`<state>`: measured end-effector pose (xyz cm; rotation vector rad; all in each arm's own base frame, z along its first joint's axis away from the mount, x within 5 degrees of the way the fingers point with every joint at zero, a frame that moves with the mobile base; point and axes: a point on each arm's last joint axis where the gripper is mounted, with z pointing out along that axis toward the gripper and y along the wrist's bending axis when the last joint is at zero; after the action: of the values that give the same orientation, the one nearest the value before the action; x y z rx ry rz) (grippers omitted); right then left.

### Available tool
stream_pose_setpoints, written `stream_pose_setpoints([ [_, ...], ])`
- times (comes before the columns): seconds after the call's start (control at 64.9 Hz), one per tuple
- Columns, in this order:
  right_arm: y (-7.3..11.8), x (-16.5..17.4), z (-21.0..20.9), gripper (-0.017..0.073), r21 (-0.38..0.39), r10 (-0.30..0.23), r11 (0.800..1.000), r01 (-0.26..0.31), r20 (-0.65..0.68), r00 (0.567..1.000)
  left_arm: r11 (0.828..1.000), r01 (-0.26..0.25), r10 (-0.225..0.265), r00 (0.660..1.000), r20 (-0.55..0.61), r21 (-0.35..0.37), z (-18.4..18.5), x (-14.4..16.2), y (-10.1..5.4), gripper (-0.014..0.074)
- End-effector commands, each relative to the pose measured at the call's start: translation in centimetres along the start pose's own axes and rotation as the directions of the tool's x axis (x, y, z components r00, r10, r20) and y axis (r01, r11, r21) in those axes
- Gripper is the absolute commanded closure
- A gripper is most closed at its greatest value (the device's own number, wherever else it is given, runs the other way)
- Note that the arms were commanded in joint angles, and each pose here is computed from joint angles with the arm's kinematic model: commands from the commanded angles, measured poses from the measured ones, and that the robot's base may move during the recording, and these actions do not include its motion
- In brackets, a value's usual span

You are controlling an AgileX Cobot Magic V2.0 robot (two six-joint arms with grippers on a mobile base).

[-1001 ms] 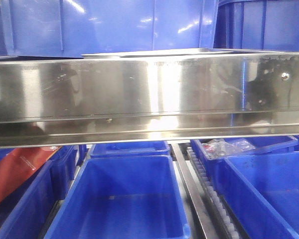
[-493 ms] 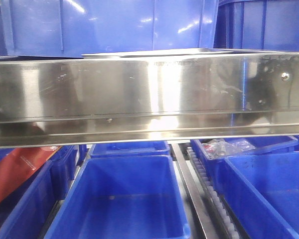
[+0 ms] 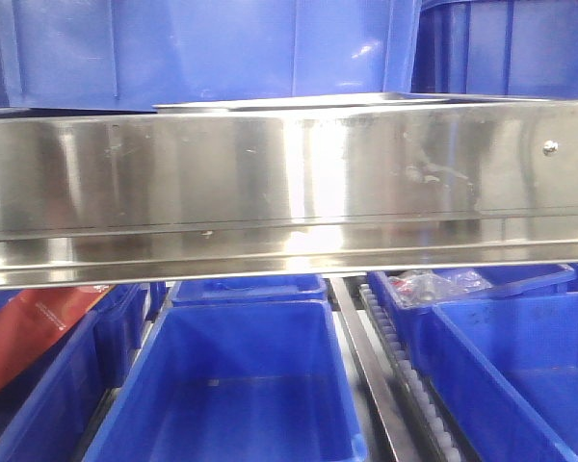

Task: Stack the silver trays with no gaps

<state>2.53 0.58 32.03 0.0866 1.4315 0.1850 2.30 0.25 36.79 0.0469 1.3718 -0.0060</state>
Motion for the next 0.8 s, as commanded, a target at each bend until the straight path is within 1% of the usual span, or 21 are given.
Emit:
stream_pose_setpoints([
  [0.0, 0.6, -3.0, 0.2, 0.0637, 0.001, -0.034, 0.999, 0.034, -0.051, 0.998, 1.000, 0.008, -0.010, 0.988, -0.155, -0.012, 1.7, -2.8, 0.2, 0.0602],
  [0.046, 1.0, -4.6, 0.9, 0.0637, -0.003, -0.035, 0.999, 0.035, -0.123, 0.992, 0.999, 0.048, -0.048, 0.972, -0.231, -0.004, 3.2, -4.1, 0.0, 0.0602],
  [0.092, 1.3, -5.9, 2.0, 0.0637, -0.004, -0.037, 0.999, 0.037, -0.213, 0.976, 0.995, 0.100, -0.092, 0.938, -0.334, 0.006, 4.7, -4.8, -0.3, 0.0602],
  [0.139, 1.5, -7.2, 3.4, 0.0637, -0.005, -0.036, 0.999, 0.036, -0.298, 0.954, 0.985, 0.169, -0.139, 0.900, -0.414, 0.037, 6.7, -5.5, -0.9, 0.0602],
  [0.185, 1.7, -8.7, 5.2, 0.0637, -0.006, -0.035, 0.999, 0.035, -0.374, 0.927, 0.976, 0.202, -0.138, 0.870, -0.472, 0.085, 8.1, -5.7, -1.6, 0.0602],
  [0.246, 2.1, -10.1, 7.8, 0.0637, -0.012, -0.021, 1.000, 0.017, -0.467, 0.884, 0.942, 0.293, -0.165, 0.827, -0.537, 0.161, 10.4, -5.9, -2.8, 0.0602],
  [0.339, 2.4, -11.1, 11.4, 0.0637, -0.039, -0.022, 0.999, -0.002, -0.583, 0.812, 0.886, 0.415, -0.208, 0.753, -0.624, 0.205, 13.4, -5.1, -4.2, 0.0602],
  [0.4, 2.6, -11.3, 14.3, 0.0637, -0.078, -0.051, 0.997, -0.001, -0.650, 0.758, 0.867, 0.450, -0.197, 0.701, -0.686, 0.212, 15.3, -3.7, -5.1, 0.0602],
  [0.447, 2.6, -11.0, 16.4, 0.0637, -0.098, -0.056, 0.995, -0.017, -0.689, 0.723, 0.859, 0.458, -0.163, 0.670, -0.724, 0.231, 16.5, -2.6, -6.1, 0.0602],
  [0.493, 2.6, -10.7, 17.8, 0.0637, -0.101, -0.054, 0.995, -0.028, -0.720, 0.692, 0.854, 0.449, -0.118, 0.658, -0.744, 0.262, 17.4, -1.7, -7.2, 0.0604],
  [0.524, 2.7, -10.4, 18.6, 0.0637, -0.107, -0.057, 0.994, -0.031, -0.732, 0.679, 0.853, 0.438, -0.085, 0.653, -0.753, 0.283, 18.0, -1.0, -8.0, 0.0604],
  [0.554, 2.9, -10.0, 19.6, 0.0637, -0.120, -0.065, 0.992, -0.037, -0.747, 0.662, 0.843, 0.436, -0.055, 0.653, -0.755, 0.315, 18.4, -0.5, -9.3, 0.0611],
  [0.585, 3.1, -9.6, 20.3, 0.0637, -0.129, -0.072, 0.991, -0.040, -0.753, 0.654, 0.847, 0.414, -0.022, 0.654, -0.756, 0.334, 19.0, 0.1, -10.3, 0.0612],
  [0.601, 3.2, -9.4, 20.6, 0.0637, -0.134, -0.076, 0.990, -0.040, -0.756, 0.650, 0.842, 0.410, -0.007, 0.658, -0.753, 0.350, 19.1, 0.3, -11.0, 0.0612],
  [0.631, 3.5, -8.9, 21.4, 0.0637, -0.147, -0.086, 0.988, -0.042, -0.761, 0.643, 0.844, 0.403, 0.007, 0.651, -0.759, 0.354, 19.5, 0.7, -12.0, 0.0612],
  [0.647, 3.7, -8.7, 21.7, 0.0637, -0.152, -0.092, 0.988, -0.039, -0.759, 0.644, 0.844, 0.388, 0.033, 0.652, -0.757, 0.370, 19.8, 1.1, -12.8, 0.0612],
  [0.708, 4.2, -7.3, 23.2, 0.0637, -0.178, -0.132, 0.984, -0.014, -0.773, 0.620, 0.853, 0.366, 0.063, 0.636, -0.769, 0.373, 20.5, 1.8, -14.8, 0.0612],
  [0.724, 4.4, -7.0, 23.5, 0.0637, -0.184, -0.142, 0.983, -0.006, -0.776, 0.615, 0.861, 0.340, 0.089, 0.631, -0.771, 0.378, 20.9, 2.4, -15.4, 0.0612],
  [0.739, 4.5, -6.5, 23.9, 0.0637, -0.193, -0.157, 0.981, 0.006, -0.781, 0.605, 0.862, 0.337, 0.095, 0.627, -0.773, 0.379, 21.0, 2.4, -16.1, 0.0612],
  [0.755, 4.6, -6.2, 24.2, 0.0637, -0.198, -0.166, 0.980, 0.013, -0.784, 0.598, 0.870, 0.307, 0.122, 0.623, -0.773, 0.385, 21.4, 2.9, -16.6, 0.0612],
  [0.785, 4.9, -5.5, 24.7, 0.0637, -0.209, -0.182, 0.978, 0.022, -0.791, 0.584, 0.876, 0.279, 0.152, 0.614, -0.774, 0.393, 21.7, 3.2, -17.6, 0.0612],
])
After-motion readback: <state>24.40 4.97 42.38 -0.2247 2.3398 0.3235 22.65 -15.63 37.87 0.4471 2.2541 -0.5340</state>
